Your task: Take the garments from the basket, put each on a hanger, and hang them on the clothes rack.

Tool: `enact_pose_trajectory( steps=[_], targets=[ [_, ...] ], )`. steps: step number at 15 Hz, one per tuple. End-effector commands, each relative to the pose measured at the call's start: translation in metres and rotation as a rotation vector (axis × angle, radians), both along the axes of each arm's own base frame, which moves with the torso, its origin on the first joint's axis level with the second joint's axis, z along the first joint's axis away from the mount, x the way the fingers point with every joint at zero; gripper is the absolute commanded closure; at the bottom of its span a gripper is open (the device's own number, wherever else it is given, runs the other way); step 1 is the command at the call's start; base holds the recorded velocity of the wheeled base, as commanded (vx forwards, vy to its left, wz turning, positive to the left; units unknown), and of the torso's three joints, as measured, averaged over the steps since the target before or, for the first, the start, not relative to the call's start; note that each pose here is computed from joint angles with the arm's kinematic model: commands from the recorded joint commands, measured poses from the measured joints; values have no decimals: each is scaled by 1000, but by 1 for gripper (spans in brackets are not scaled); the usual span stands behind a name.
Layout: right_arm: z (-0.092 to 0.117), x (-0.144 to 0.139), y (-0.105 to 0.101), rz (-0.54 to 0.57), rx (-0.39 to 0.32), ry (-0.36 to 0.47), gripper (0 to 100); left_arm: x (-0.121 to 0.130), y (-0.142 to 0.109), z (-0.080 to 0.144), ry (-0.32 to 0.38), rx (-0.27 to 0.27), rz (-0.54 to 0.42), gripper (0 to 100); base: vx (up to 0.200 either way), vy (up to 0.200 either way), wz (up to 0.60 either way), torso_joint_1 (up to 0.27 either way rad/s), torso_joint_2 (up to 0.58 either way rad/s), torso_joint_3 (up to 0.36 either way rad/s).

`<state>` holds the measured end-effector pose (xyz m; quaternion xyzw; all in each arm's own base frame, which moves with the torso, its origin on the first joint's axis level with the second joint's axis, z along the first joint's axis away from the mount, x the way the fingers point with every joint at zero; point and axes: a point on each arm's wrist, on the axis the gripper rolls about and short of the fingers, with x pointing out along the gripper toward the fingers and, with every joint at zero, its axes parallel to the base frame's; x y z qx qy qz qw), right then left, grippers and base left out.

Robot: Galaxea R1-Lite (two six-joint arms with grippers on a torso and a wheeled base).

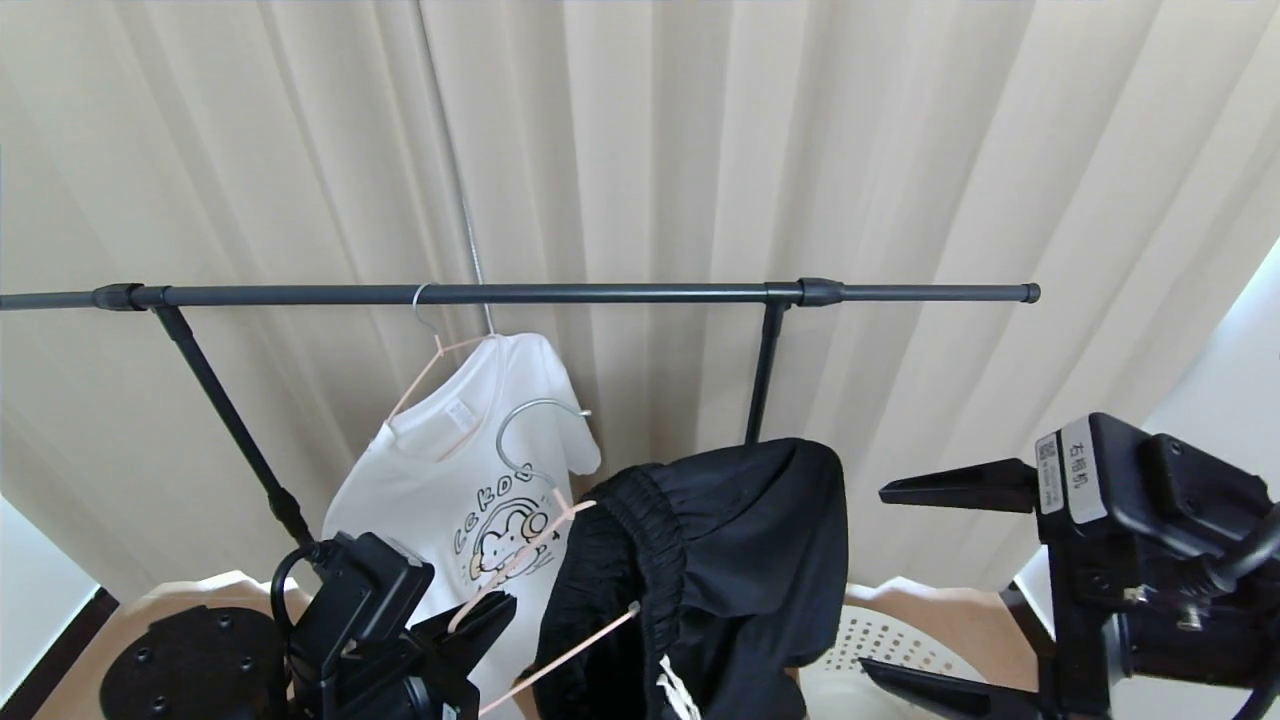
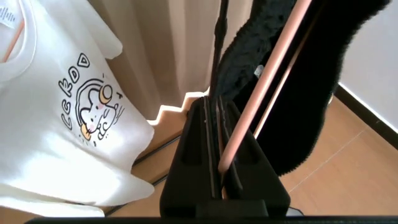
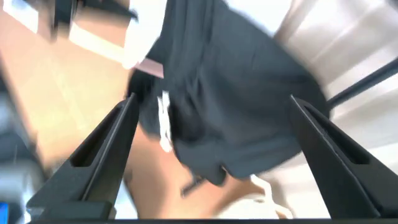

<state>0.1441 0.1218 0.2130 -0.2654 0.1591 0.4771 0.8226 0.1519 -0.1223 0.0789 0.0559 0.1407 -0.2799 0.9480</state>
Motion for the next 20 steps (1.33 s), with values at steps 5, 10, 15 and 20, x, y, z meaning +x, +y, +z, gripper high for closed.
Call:
enact_pose_trajectory(
  steps=[5,10,15,20],
  targets=[
    [25,88,5,290,-315,73,0,-5,-5,-2,14,12,-66,100,0,0,0,0,0,0],
    [4,130,40,390,-267,173,0,-15,-17,-2,11,16,-142,100,0,0,0,0,0,0],
    [8,128,57,475,-214,288,0,-18,-19,-2,8,17,-155,100,0,0,0,0,0,0],
    [5,120,95,463,-227,375,0,-17,-19,-2,3,10,-151,100,0,0,0,0,0,0]
  ],
)
